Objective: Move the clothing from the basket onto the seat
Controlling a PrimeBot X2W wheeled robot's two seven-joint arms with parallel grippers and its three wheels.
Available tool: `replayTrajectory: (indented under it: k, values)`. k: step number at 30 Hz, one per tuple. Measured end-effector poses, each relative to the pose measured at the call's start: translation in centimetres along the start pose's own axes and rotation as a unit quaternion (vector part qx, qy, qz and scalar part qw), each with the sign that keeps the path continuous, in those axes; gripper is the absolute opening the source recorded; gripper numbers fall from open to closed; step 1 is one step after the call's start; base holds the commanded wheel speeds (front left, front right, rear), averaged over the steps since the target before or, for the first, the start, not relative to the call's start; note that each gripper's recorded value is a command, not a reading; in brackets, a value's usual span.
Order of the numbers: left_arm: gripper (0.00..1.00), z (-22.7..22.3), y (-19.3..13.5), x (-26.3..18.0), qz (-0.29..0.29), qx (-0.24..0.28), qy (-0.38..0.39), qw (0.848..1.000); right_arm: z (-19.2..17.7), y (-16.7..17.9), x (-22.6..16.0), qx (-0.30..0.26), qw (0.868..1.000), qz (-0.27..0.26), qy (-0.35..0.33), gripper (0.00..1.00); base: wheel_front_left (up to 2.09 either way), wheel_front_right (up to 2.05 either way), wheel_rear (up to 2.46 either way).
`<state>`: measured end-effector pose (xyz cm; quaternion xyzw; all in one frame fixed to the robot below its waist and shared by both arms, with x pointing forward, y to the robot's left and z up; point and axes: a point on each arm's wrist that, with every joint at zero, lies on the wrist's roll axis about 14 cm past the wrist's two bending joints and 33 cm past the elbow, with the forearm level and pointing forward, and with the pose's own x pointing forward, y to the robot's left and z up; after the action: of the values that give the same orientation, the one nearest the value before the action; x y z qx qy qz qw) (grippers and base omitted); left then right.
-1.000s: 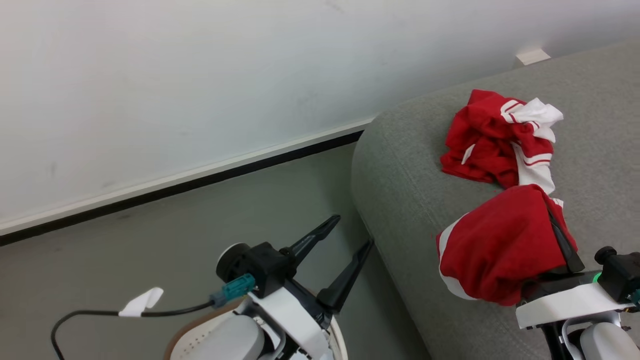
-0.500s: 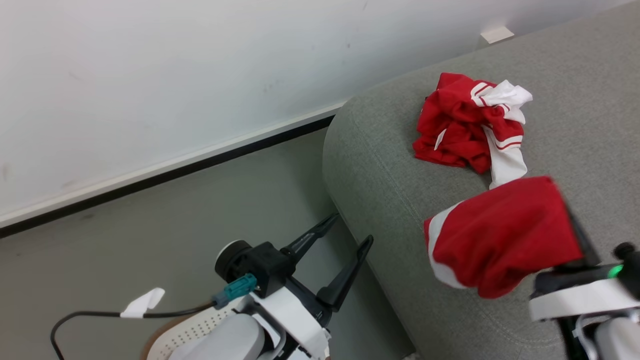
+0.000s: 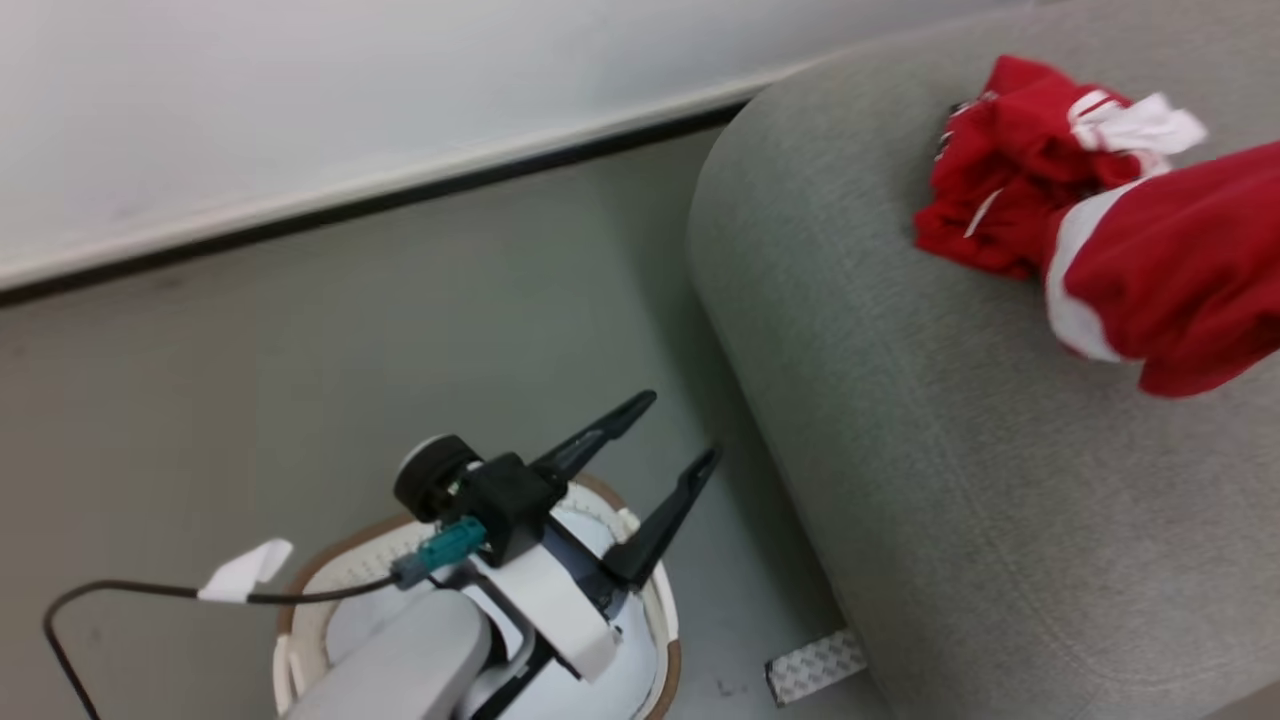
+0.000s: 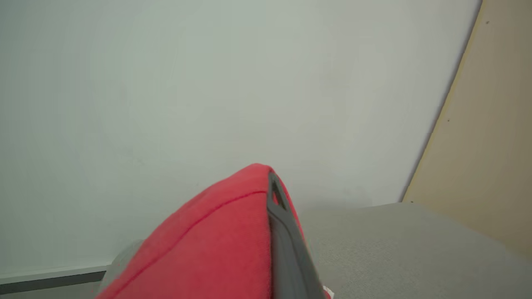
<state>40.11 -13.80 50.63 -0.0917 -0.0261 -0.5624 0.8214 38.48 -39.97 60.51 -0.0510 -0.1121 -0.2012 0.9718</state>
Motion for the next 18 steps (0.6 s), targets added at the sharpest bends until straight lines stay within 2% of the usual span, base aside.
replayTrajectory:
  k: [3, 4, 9, 13, 15, 18]
  values:
    - [1.00, -1.3, 2.1, -0.7, 0.015, -0.006, 0.010, 1.000, -1.0, -0.5, 2.5, -0.035, 0.999, -0.005, 0.023, 0.00, 0.00, 0.00, 0.00]
    - [1.00, -2.6, 4.1, -1.6, 0.032, -0.014, 0.019, 0.999, -2.6, -0.5, 4.8, -0.063, 0.997, -0.005, 0.051, 0.00, 0.00, 0.00, 0.00]
    - [1.00, -4.6, 6.7, -2.9, 0.058, -0.027, 0.031, 0.997, -8.0, -0.1, 7.5, -0.106, 0.984, 0.000, 0.140, 0.00, 0.00, 0.00, 0.00]
    - [1.00, -5.8, 8.3, -4.4, 0.081, -0.034, 0.042, 0.995, -13.0, 0.4, 8.4, -0.143, 0.963, 0.011, 0.230, 0.00, 0.00, 0.00, 0.00]
    - [1.00, -6.2, 8.9, -5.0, 0.094, -0.038, 0.046, 0.994, -15.8, 0.5, 8.0, -0.158, 0.944, 0.014, 0.291, 0.07, 0.00, 0.00, 0.00]
    - [1.00, -6.9, 9.9, -6.1, 0.114, -0.044, 0.054, 0.991, -19.9, 1.2, 6.4, -0.166, 0.911, 0.023, 0.376, 0.08, 0.00, 0.00, 0.00]
